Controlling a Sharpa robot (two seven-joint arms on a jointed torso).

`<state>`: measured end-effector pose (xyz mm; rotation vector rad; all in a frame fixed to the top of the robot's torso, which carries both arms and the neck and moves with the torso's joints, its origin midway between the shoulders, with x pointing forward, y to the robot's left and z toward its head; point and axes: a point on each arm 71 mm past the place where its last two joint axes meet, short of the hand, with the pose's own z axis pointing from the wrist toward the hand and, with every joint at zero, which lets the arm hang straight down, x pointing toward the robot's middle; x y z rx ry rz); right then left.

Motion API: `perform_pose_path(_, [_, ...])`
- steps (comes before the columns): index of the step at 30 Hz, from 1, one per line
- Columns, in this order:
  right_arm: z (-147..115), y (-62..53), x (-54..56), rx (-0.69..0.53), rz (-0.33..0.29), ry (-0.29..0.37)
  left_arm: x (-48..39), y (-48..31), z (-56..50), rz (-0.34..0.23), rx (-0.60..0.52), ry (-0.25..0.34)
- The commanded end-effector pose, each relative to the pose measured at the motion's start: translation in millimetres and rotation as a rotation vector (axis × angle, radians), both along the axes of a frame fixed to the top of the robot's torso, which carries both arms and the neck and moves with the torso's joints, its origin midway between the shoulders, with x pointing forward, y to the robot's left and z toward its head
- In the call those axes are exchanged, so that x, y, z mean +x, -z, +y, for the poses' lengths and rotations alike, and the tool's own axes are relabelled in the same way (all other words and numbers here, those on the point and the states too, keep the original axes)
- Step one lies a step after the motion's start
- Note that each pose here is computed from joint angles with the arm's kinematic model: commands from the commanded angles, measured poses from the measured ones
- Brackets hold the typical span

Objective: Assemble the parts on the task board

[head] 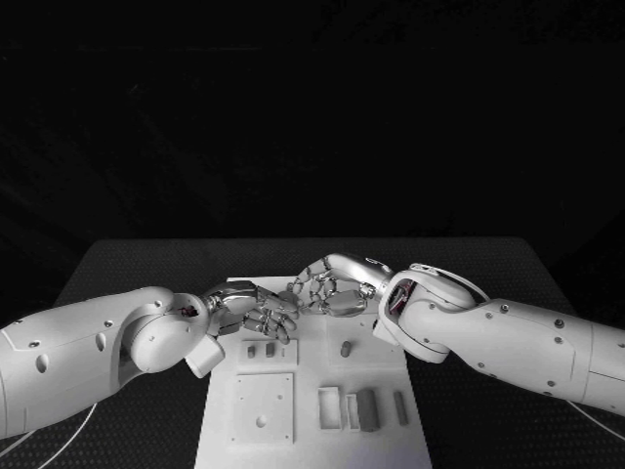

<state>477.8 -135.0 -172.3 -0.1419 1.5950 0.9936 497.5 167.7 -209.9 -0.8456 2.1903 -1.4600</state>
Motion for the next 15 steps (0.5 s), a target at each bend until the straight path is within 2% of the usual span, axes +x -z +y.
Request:
perform_pose_path(1, [-1, 0.4, -0.8, 0.019, 0.026, -0.025, -0.8, -2.0, -2.2, -0.015, -0.012, 0.018])
perform_pose_path(7, [-16, 3.6, 2.8, 0.087, 0.122, -0.004, -0.8, -2.3, -0.3, -0.020, -0.010, 0.013])
perform_pose_path(11, [-30, 7.4, 8.1, 0.219, 0.263, 0.023, -0.6, -2.7, 0.8, -0.026, -0.012, 0.008])
perform_pose_path(13, [-40, 11.6, 12.7, 0.298, 0.363, 0.035, -0.6, -2.9, 1.4, -0.029, -0.014, 0.005])
perform_pose_path(15, [-45, 13.8, 15.6, 0.334, 0.405, 0.047, -0.8, -3.1, 1.9, -0.030, -0.016, 0.007])
